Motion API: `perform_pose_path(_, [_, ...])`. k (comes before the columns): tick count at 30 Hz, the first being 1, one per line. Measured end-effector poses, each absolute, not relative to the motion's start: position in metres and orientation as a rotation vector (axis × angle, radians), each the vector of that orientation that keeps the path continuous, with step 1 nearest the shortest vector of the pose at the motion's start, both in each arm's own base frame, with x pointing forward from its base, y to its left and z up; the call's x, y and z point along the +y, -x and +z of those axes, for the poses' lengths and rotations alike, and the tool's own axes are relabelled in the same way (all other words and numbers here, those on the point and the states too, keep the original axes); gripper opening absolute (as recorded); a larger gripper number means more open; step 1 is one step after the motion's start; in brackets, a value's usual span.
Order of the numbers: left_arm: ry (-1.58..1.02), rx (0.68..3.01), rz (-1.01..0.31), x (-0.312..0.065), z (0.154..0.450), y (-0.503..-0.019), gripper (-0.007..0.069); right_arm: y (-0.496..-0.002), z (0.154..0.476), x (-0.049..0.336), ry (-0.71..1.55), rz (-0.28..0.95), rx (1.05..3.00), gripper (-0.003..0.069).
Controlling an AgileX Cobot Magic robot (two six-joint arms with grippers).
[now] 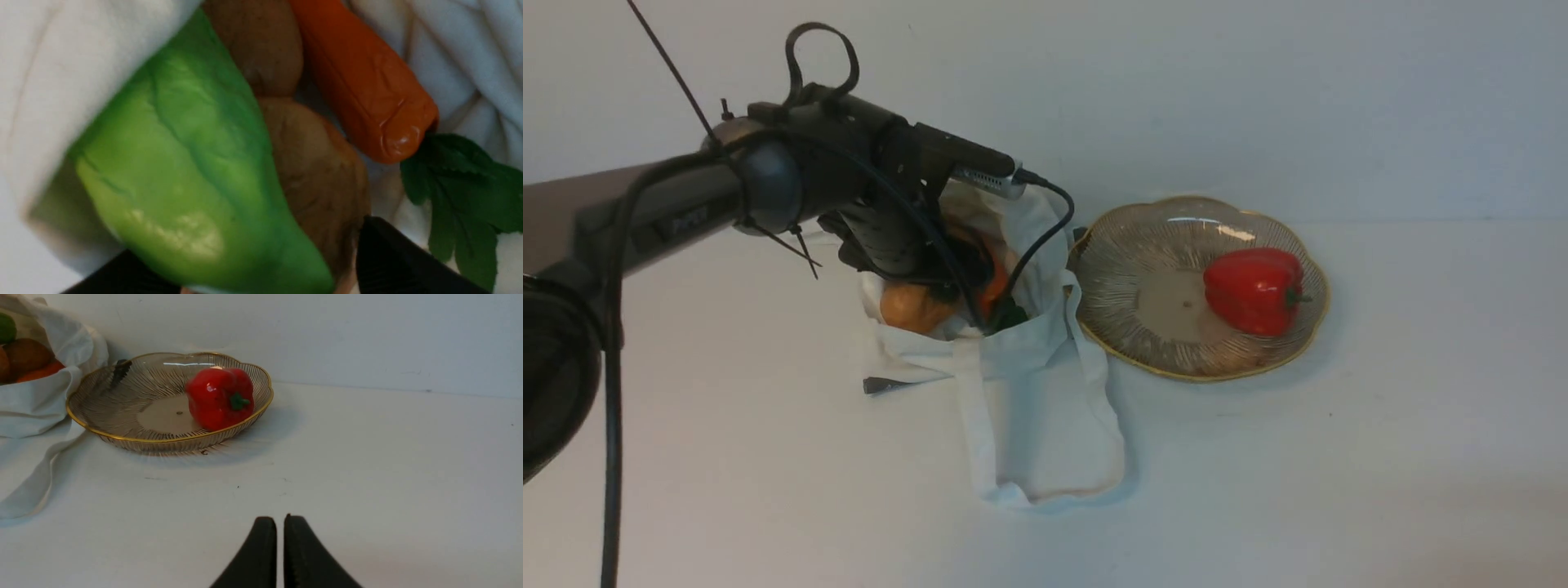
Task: Take vegetables from cloth bag on white table place on plate.
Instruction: 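Reach into the cloth bag and grasp the potato inside with the left gripper, then take the potato out of the bag and place it on the plate with the left gripper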
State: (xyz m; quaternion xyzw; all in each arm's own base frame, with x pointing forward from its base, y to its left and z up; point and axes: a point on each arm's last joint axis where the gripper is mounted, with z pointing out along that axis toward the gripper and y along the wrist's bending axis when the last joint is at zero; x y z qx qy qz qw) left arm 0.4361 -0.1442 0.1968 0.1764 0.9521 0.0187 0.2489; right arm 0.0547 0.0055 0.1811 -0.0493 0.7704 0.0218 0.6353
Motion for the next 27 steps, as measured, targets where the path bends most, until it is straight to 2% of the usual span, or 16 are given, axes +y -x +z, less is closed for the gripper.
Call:
perform_pose_path(5, [-0.478,2.594,0.063,-0.144,0.192,-0.438,0.0417,-0.055,0.181,0.005,0.113,0.05,1.76,0.0022])
perform_pose_path(10, [-0.449,2.63,0.067,-0.144,0.19,-0.435,0.0418,-0.055,0.181,0.005,0.113,0.05,1.76,0.0022])
perform_pose_path(16, [-0.419,2.691,0.045,-0.146,0.224,-0.417,0.0418,-0.055,0.181,0.005,0.113,0.05,1.76,0.0022])
perform_pose_path(18, [-0.355,2.677,-0.065,-0.148,0.263,-0.406,0.0418,-0.055,0.181,0.005,0.113,0.05,1.76,0.0022])
perform_pose_path(19, [-0.349,2.674,-0.077,-0.148,0.268,-0.404,0.0418,-0.055,0.181,0.005,0.113,0.05,1.76,0.0022])
perform_pose_path(20, [-0.313,2.647,-0.167,-0.152,0.289,-0.4,0.0418,-0.055,0.181,0.005,0.113,0.05,1.76,0.0022])
perform_pose_path(22, [-0.271,2.6,-0.309,-0.158,0.313,-0.395,0.0418,-0.055,0.181,0.005,0.113,0.05,1.76,0.0022])
perform_pose_path(24, [-0.261,2.552,-0.446,-0.169,0.325,-0.394,0.0418,-0.055,0.181,0.005,0.113,0.05,1.76,0.0022])
perform_pose_path(27, [-0.292,2.483,-0.557,-0.19,0.32,-0.398,0.0418,-0.055,0.181,0.005,0.113,0.05,1.76,0.0022])
